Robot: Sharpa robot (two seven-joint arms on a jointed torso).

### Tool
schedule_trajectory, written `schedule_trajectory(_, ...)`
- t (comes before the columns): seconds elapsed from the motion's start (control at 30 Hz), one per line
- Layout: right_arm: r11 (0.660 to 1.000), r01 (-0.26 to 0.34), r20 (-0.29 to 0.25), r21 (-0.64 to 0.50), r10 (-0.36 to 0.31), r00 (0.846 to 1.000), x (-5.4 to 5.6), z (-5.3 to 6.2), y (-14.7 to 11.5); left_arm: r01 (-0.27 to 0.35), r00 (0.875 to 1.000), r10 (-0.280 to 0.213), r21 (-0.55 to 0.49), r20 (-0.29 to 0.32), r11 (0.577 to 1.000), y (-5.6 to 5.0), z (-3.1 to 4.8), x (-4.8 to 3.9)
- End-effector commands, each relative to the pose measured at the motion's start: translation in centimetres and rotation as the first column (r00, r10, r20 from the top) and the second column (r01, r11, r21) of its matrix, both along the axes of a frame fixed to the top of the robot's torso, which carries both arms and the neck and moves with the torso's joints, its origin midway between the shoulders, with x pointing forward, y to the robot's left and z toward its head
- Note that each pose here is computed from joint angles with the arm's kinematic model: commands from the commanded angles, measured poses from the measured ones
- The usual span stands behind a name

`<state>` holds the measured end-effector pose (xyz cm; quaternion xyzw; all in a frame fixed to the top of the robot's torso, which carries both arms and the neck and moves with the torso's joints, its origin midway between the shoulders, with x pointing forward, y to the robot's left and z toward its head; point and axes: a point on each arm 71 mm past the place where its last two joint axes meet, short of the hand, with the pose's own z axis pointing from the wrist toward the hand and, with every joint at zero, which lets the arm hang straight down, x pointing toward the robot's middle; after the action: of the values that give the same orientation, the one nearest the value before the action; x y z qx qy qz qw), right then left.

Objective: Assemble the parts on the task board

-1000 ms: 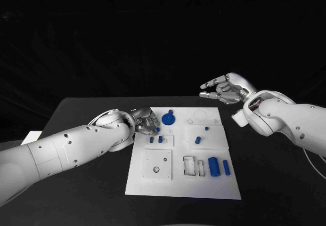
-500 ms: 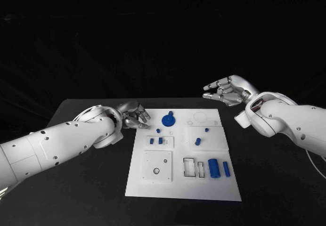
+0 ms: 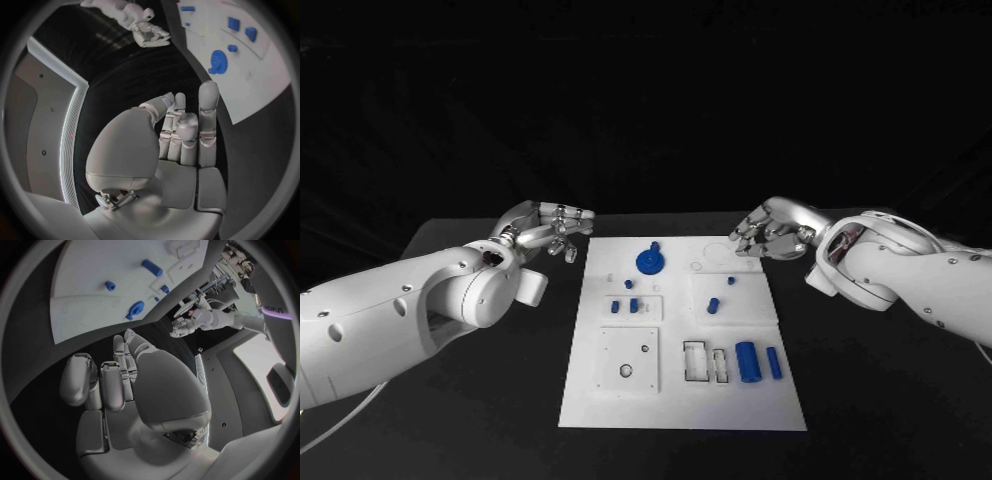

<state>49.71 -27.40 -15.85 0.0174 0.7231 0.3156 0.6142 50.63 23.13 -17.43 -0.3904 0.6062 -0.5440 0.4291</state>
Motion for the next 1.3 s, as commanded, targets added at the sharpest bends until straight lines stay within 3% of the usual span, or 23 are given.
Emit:
schedule_trajectory(0.03, 0.945, -0.028, 0.052, -0.326, 0.048, 0.997, -0.8, -1.1, 0.6, -0.100, 0.993, 0.073, -0.322, -0.095, 0.941, 0.2, 0.08, -0.78)
schedule_trajectory(0.23, 0.887, -0.033, 0.087, -0.461, 0.082, 0.993, -1.8, -2.0, 1.5, -0.068, 0.994, 0.030, -0.373, -0.106, 0.925, -0.5, 0.19, -2.11)
schedule_trajectory(0.43, 0.857, -0.038, 0.100, -0.514, 0.103, 0.990, -2.2, -2.6, 2.3, -0.053, 0.994, 0.013, -0.388, -0.107, 0.920, -0.8, 0.28, -2.62)
schedule_trajectory(1.3, 0.842, -0.101, 0.059, -0.530, 0.156, 0.986, -2.1, -4.2, 4.8, -0.043, 0.993, -0.004, -0.393, -0.117, 0.919, -0.7, 0.22, -2.82)
